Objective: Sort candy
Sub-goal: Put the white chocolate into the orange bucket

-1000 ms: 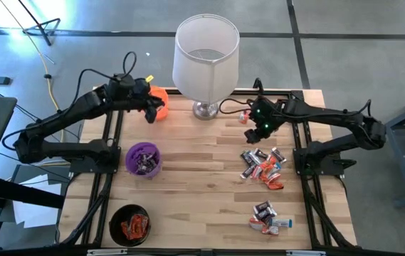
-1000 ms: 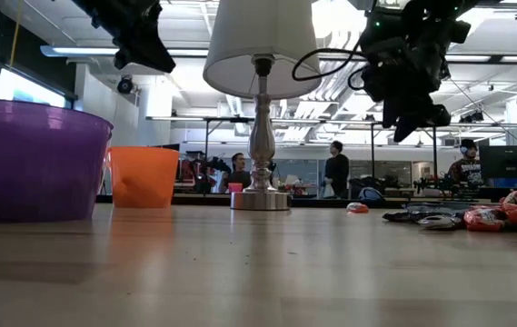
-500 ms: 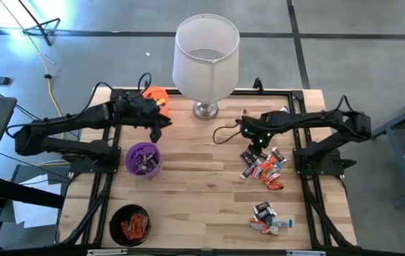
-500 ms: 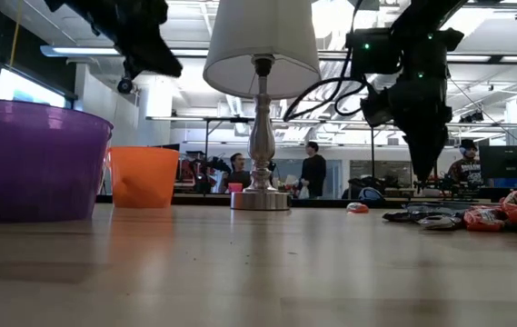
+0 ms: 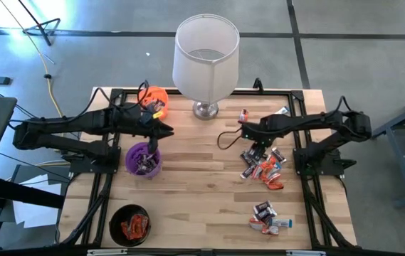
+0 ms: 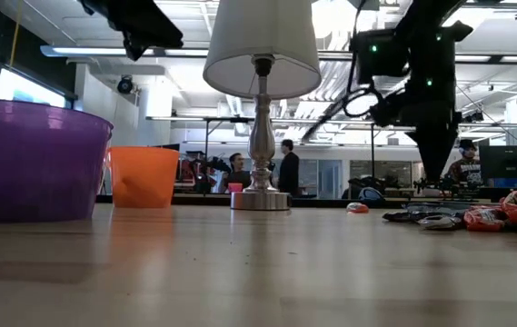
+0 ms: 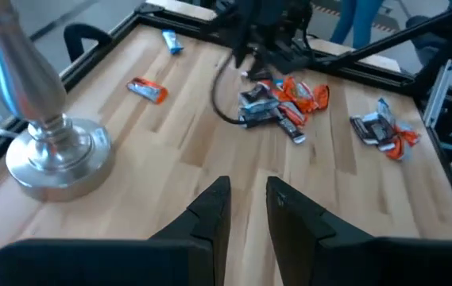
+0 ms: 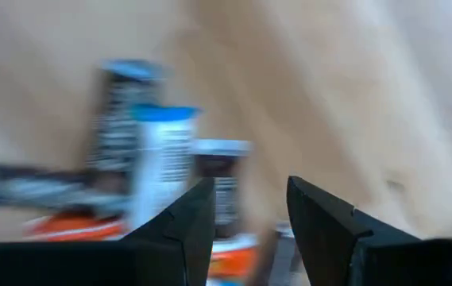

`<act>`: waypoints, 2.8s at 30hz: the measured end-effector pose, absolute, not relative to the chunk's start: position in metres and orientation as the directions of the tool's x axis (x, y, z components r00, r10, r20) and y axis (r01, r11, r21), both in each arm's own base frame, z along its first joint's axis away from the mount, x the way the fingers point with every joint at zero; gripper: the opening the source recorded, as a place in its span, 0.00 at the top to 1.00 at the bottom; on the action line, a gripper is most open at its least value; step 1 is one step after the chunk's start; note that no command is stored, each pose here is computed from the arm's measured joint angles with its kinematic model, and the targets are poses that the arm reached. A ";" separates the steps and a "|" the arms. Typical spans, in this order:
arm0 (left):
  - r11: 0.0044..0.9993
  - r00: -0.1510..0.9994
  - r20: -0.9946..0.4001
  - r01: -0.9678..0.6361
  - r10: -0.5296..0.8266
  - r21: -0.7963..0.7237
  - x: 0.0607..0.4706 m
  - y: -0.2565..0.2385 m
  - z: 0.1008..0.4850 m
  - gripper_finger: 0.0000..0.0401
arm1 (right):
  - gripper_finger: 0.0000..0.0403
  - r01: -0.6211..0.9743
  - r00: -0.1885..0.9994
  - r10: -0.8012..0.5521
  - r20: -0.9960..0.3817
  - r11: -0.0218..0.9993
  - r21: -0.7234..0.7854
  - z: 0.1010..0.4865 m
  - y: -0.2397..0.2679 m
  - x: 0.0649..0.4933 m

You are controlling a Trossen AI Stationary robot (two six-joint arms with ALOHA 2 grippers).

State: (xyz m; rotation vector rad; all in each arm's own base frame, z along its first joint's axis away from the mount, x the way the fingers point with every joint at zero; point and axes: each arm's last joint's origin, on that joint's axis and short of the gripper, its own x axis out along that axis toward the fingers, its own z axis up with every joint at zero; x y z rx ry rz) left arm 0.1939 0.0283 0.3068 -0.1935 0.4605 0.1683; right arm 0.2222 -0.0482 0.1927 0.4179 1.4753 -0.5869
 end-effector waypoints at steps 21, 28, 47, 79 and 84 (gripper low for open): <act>0.979 0.892 -0.416 -0.205 0.176 -0.025 0.196 0.030 0.311 0.83 | 0.62 0.226 -0.252 -0.336 -0.908 0.892 -0.392 0.195 -0.145 0.173; 0.979 0.893 -0.412 -0.205 0.183 -0.011 0.196 0.030 0.311 0.83 | 0.62 -0.014 -0.226 -0.324 -0.919 0.944 -0.329 0.195 -0.145 0.175; 0.977 0.868 -0.462 -0.110 0.184 0.182 0.192 0.031 0.307 0.83 | 0.62 0.996 -0.008 -0.275 -0.961 -0.084 0.016 0.196 -0.209 0.132; 0.981 0.883 -0.428 -0.166 0.193 0.098 0.117 0.020 0.325 0.83 | 0.62 0.915 0.188 -0.249 -0.950 -0.307 0.262 0.154 -0.186 0.126; 0.977 0.878 -0.430 -0.166 0.208 0.134 0.117 0.020 0.325 0.83 | 0.62 0.982 0.188 -0.203 -0.961 0.044 0.182 0.172 -0.189 0.130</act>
